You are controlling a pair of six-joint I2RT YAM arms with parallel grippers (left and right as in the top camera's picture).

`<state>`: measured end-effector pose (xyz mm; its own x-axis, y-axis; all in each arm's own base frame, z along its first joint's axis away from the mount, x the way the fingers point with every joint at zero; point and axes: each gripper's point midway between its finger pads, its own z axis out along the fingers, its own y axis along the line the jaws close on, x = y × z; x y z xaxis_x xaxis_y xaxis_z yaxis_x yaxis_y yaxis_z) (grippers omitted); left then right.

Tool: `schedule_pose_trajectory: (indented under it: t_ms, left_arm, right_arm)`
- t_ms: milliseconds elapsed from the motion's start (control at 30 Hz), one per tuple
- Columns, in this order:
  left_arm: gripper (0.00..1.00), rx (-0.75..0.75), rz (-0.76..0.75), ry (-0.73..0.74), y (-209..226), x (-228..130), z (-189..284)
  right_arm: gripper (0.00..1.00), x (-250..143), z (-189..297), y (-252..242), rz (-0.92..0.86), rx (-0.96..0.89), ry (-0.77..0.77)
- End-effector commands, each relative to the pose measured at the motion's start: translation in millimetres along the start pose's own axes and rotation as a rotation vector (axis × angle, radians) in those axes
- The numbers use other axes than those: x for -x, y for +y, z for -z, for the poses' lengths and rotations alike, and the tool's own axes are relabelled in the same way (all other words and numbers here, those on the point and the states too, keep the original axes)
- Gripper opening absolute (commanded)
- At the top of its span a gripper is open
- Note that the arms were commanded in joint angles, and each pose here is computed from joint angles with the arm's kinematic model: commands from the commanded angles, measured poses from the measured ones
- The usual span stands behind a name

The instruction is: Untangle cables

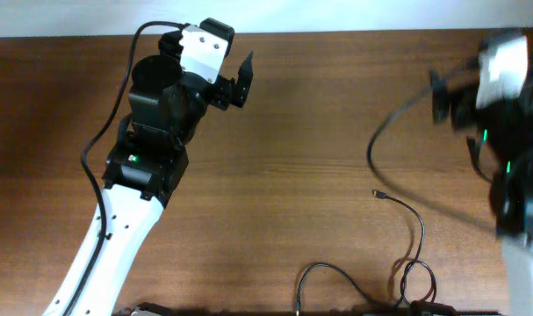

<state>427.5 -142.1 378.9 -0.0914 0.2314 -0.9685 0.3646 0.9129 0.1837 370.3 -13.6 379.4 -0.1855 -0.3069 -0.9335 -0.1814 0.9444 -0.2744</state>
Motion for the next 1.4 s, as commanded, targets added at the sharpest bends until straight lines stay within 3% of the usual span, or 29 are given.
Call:
schedule_pose_trajectory:
  t_ms: [0, 67, 133, 233, 267, 367, 433, 467, 600, 667, 733, 767, 800, 833, 867, 967, 1000, 1067, 1100, 1167, 1267, 1300, 1333, 1367]
  left_arm:
    - [0.99, 0.009, -0.013, 0.002, 2, 3, 4]
    - [0.99, 0.009, -0.013, 0.003, 2, 2, 4]
    - [0.99, 0.008, -0.013, 0.010, 2, 1, 4]
    - [0.99, 0.008, -0.013, 0.010, 2, 1, 4]
    - [0.99, 0.008, -0.013, 0.009, 2, 1, 4]
    - [0.99, 0.009, -0.046, 0.023, 2, -3, 4]
    - [0.99, 0.011, -0.046, 0.017, 2, -1, 4]
    - [0.99, 0.013, -0.046, 0.006, 2, 2, 4]
    - [0.99, 0.015, -0.047, -0.003, 3, 4, 4]
    - [0.99, 0.015, -0.047, -0.003, 3, 4, 4]
    - [0.99, 0.015, -0.047, -0.003, 3, 4, 4]
    - [0.99, 0.014, -0.047, 0.000, 3, 3, 4]
    - [0.99, 0.014, -0.047, 0.002, 3, 3, 4]
    - [0.99, 0.013, -0.047, 0.004, 3, 2, 4]
    - [0.99, 0.013, -0.047, 0.004, 3, 2, 4]
    - [0.99, 0.014, -0.047, 0.001, 3, 3, 4]
    - [0.99, 0.015, -0.047, -0.004, 3, 4, 4]
    - [0.99, 0.015, -0.047, -0.004, 3, 4, 4]
    - [0.99, 0.014, -0.046, -0.003, 3, 4, 4]
    - [0.99, 0.014, -0.046, -0.002, 3, 4, 4]
    - [0.99, 0.012, -0.046, 0.004, 2, 2, 4]
    - [0.99, 0.012, -0.046, 0.004, 2, 2, 4]
    - [0.99, 0.013, -0.046, 0.004, 2, 2, 4]
    - [0.99, 0.012, -0.046, 0.003, 2, 2, 4]
  right_arm:
    - [0.99, -43, 34, 12, -0.327, -0.016, 0.073]
    - [0.99, -144, 39, 54, -0.509, 0.057, 0.469]
    - [0.99, -218, 59, 89, -0.613, 0.104, 0.793]
    - [0.95, -282, 56, 94, -0.577, 0.087, 1.062]
    - [0.98, -290, 53, 96, -0.586, 0.096, 1.093]
    - [0.99, -336, 71, 124, -0.460, 0.339, 1.348]
    - [0.99, -343, 79, 112, -0.359, 0.323, 1.403]
    - [0.98, -350, 85, 95, -0.296, 0.225, 1.455]
    - [0.99, -353, 70, 77, -0.251, 0.125, 1.403]
    - [0.80, -358, 56, 74, -0.245, 0.103, 1.344]
    - [0.79, -367, 54, 78, -0.246, 0.101, 1.328]
    - [0.39, -370, 51, 83, -0.262, 0.117, 1.309]
    - [0.25, -368, 47, 87, -0.278, 0.135, 1.288]
    - [0.22, -368, 44, 89, -0.286, 0.142, 1.276]
    - [0.04, -369, 44, 88, -0.285, 0.142, 1.275]
    - [0.04, -326, 1, 100, -0.384, 0.269, 1.059]
    - [0.04, -291, -23, 95, -0.376, 0.288, 0.953]
    - [0.04, -230, -54, 85, -0.327, 0.273, 0.811]
    - [0.04, -162, -80, 78, -0.314, 0.234, 0.656]
    - [0.04, -91, -109, 90, -0.298, 0.246, 0.433]
    - [0.04, -81, -144, 126, -0.331, 0.303, 0.366]
    - [0.35, -91, -153, 140, -0.324, 0.326, 0.386]
    - [0.99, -100, -158, 151, -0.320, 0.345, 0.409]
    - [0.99, -99, -158, 155, -0.315, 0.351, 0.409]
